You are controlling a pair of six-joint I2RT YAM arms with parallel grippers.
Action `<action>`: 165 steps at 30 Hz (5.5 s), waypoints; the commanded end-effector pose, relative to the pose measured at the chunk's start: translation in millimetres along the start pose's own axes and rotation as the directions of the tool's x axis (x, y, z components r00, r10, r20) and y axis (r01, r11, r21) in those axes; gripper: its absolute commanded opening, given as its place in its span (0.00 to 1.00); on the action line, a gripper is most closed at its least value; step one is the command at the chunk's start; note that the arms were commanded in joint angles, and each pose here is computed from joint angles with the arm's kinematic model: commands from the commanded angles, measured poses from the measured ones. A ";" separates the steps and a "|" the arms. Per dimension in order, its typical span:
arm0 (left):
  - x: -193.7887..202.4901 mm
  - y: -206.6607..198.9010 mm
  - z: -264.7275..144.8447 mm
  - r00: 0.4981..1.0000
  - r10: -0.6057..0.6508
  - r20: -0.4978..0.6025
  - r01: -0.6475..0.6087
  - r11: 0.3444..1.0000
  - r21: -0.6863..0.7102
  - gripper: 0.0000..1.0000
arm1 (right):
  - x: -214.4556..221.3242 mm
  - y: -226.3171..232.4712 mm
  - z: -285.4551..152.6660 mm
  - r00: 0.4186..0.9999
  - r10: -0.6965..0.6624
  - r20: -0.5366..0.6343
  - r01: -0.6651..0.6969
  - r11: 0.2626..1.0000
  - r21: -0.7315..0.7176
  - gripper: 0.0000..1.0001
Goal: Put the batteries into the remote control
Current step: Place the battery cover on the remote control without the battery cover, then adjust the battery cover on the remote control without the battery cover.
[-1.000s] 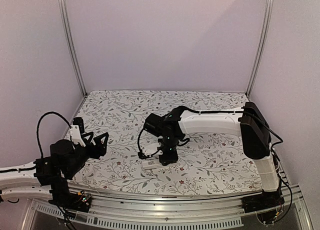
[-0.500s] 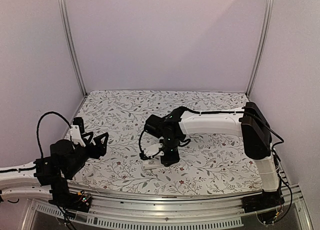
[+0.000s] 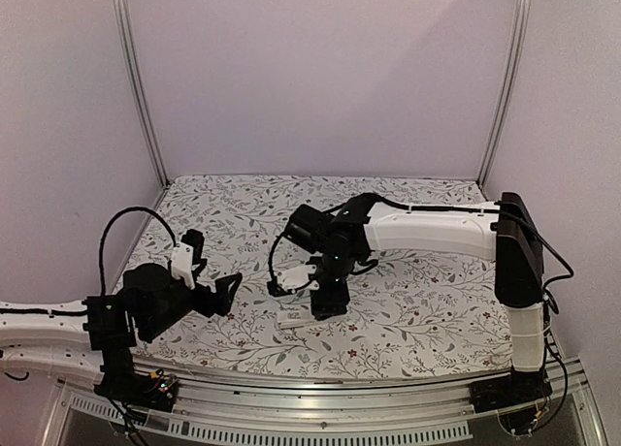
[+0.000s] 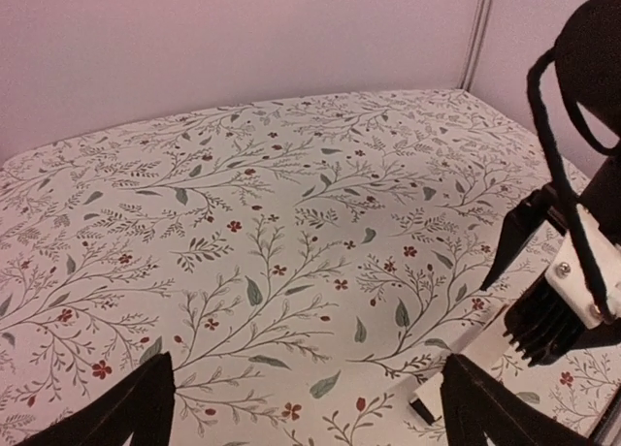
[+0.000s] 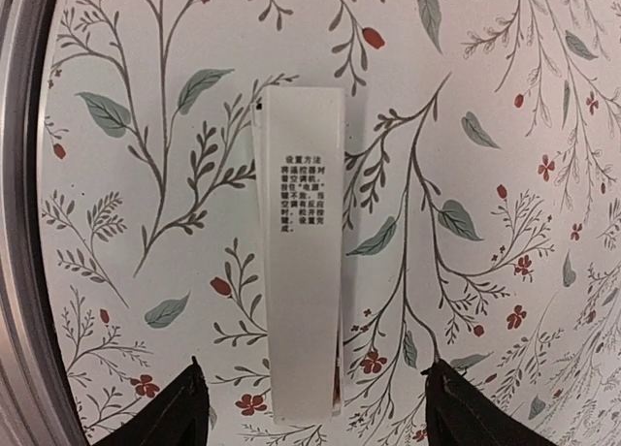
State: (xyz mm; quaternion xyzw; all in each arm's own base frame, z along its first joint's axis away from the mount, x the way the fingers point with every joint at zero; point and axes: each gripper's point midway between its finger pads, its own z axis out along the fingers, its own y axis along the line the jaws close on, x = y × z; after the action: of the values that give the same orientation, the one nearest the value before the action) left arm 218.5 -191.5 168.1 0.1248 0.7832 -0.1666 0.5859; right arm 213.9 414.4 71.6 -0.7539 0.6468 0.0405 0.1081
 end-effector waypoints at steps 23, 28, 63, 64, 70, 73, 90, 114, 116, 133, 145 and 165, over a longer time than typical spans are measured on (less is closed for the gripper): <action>111.4 -127.0 48.7 0.637 0.720 -0.274 -0.426 0.625 0.654 1.00 | 96.9 -55.8 -40.0 0.179 0.889 0.423 -0.897 0.323 -0.301 0.68; 119.3 -120.2 52.3 0.613 0.735 -0.290 -0.406 0.608 0.682 1.00 | 95.8 -51.8 -36.9 0.172 0.890 0.422 -0.889 0.325 -0.323 0.68; 135.1 -86.3 68.0 0.602 0.746 -0.284 -0.354 0.569 0.743 0.85 | 87.4 -33.5 -1.2 0.151 0.941 0.302 -0.857 0.277 -0.435 0.58; 134.7 -87.6 69.1 0.608 0.744 -0.278 -0.354 0.567 0.743 0.82 | 87.4 -33.4 -1.0 0.148 0.942 0.302 -0.857 0.275 -0.437 0.58; 139.8 -87.3 77.3 0.590 0.756 -0.284 -0.364 0.563 0.742 0.78 | 86.9 -34.2 -1.3 0.149 0.941 0.304 -0.856 0.276 -0.437 0.58; 140.6 -88.8 80.9 0.581 0.762 -0.286 -0.365 0.557 0.746 0.73 | 87.5 -33.7 -0.6 0.150 0.941 0.302 -0.857 0.276 -0.435 0.58; 139.2 -102.3 75.4 0.599 0.733 -0.324 -0.271 0.566 0.779 0.58 | 92.4 -31.3 1.5 0.166 0.938 0.303 -0.865 0.286 -0.413 0.57; 142.9 -118.1 80.6 0.590 0.733 -0.339 -0.271 0.575 0.772 0.41 | 88.8 -23.3 2.8 0.159 0.947 0.279 -0.857 0.272 -0.437 0.55; 143.6 -118.5 80.4 0.593 0.731 -0.337 -0.271 0.575 0.772 0.37 | 88.3 -23.8 2.3 0.157 0.947 0.280 -0.857 0.272 -0.437 0.55; 147.0 -130.9 79.4 0.598 0.732 -0.326 -0.266 0.565 0.781 0.28 | 88.2 -24.2 1.8 0.153 0.948 0.280 -0.861 0.267 -0.432 0.55; 145.2 -132.5 80.1 0.594 0.737 -0.323 -0.272 0.562 0.781 0.45 | 85.2 -16.6 6.5 0.163 0.955 0.249 -0.855 0.263 -0.448 0.55; 42.0 -94.2 68.5 0.859 0.288 -0.422 -0.118 0.916 0.384 0.68 | 85.5 -27.2 -4.5 0.178 0.946 0.270 -0.876 0.278 -0.394 0.53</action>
State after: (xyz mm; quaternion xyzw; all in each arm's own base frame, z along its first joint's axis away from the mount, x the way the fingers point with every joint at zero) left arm 220.7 -324.6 113.1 0.4727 0.7851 -0.1925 0.3508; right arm 253.0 333.3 60.5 -0.1881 0.9124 0.3293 0.1541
